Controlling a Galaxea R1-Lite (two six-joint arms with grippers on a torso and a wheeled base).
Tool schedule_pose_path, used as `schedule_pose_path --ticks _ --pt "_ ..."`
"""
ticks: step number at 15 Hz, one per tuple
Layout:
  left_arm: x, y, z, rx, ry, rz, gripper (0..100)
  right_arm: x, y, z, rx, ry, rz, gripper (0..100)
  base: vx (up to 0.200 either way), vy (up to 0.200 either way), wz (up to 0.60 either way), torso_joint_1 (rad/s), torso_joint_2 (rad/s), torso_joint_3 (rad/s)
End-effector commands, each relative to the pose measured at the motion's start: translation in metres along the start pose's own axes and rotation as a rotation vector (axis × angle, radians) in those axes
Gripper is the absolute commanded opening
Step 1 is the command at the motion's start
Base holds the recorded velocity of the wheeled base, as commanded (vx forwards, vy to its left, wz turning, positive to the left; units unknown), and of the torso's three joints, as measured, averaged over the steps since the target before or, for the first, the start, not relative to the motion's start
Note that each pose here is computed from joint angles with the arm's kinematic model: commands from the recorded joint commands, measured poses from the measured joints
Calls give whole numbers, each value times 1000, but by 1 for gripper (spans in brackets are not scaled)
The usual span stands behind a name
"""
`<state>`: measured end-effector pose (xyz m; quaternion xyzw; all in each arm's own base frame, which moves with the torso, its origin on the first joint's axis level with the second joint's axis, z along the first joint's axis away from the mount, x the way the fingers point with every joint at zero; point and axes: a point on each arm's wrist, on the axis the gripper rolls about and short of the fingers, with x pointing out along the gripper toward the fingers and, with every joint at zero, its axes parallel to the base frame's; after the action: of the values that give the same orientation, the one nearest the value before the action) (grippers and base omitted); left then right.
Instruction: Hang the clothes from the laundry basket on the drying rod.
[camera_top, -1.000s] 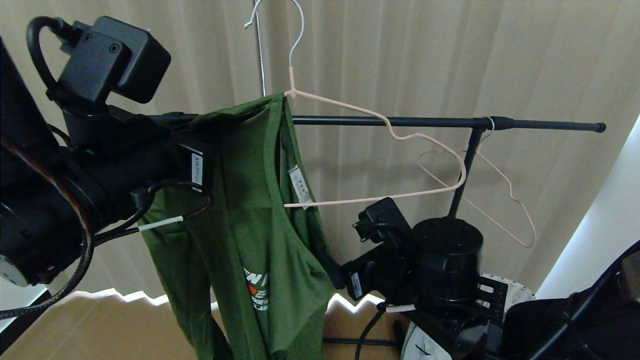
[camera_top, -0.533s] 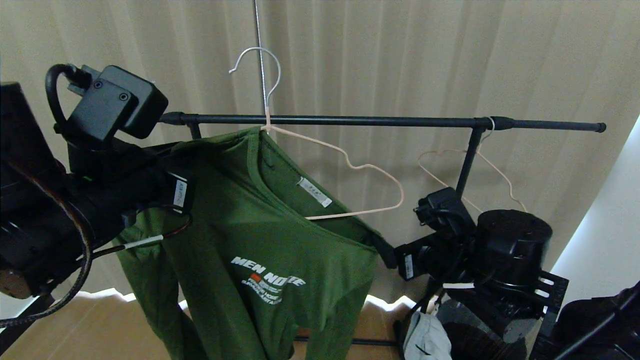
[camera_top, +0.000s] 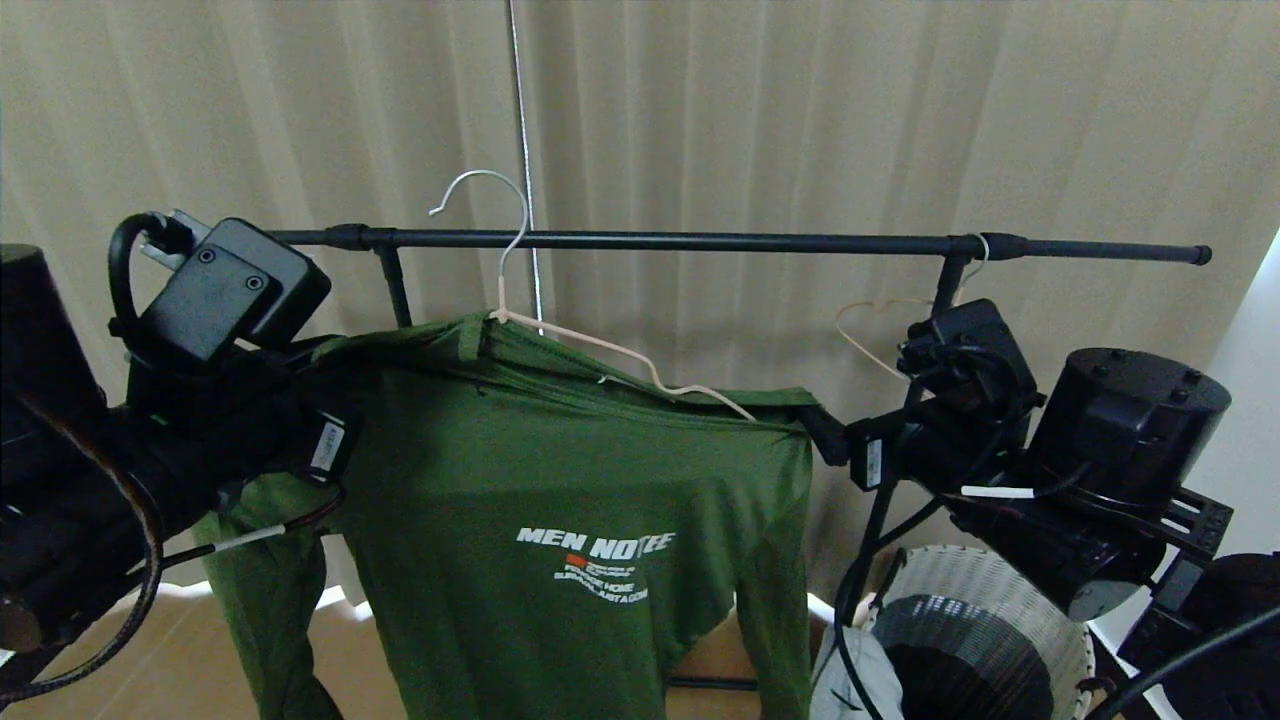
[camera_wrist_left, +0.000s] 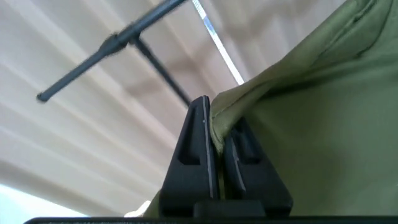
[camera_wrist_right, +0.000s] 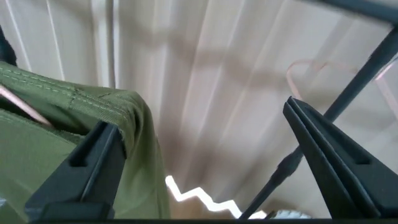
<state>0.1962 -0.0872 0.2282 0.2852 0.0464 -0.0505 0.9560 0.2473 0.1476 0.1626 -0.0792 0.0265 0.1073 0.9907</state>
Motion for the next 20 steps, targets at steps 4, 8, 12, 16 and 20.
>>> schedule_pose_path --ticks 4,8,12,16,20 --pt "8 -4 -5 -5 14 6 0 -9 -2 15 -31 -43 9 100 0 0 0 0 0 0" --pt "31 -12 -4 -14 -26 72 0 -25 20 32 -50 -47 126 100 0 0 0 0 0 0" --pt "32 -13 -5 4 -20 69 0 -30 31 46 -56 -57 220 100 0 0 0 0 0 0" --pt "34 -11 0 -10 -41 83 0 -35 46 42 -76 -43 277 100 0 0 0 0 0 0" --pt "39 -6 0 -20 -38 115 0 -42 58 51 -93 -77 349 100 0 0 0 0 0 0"
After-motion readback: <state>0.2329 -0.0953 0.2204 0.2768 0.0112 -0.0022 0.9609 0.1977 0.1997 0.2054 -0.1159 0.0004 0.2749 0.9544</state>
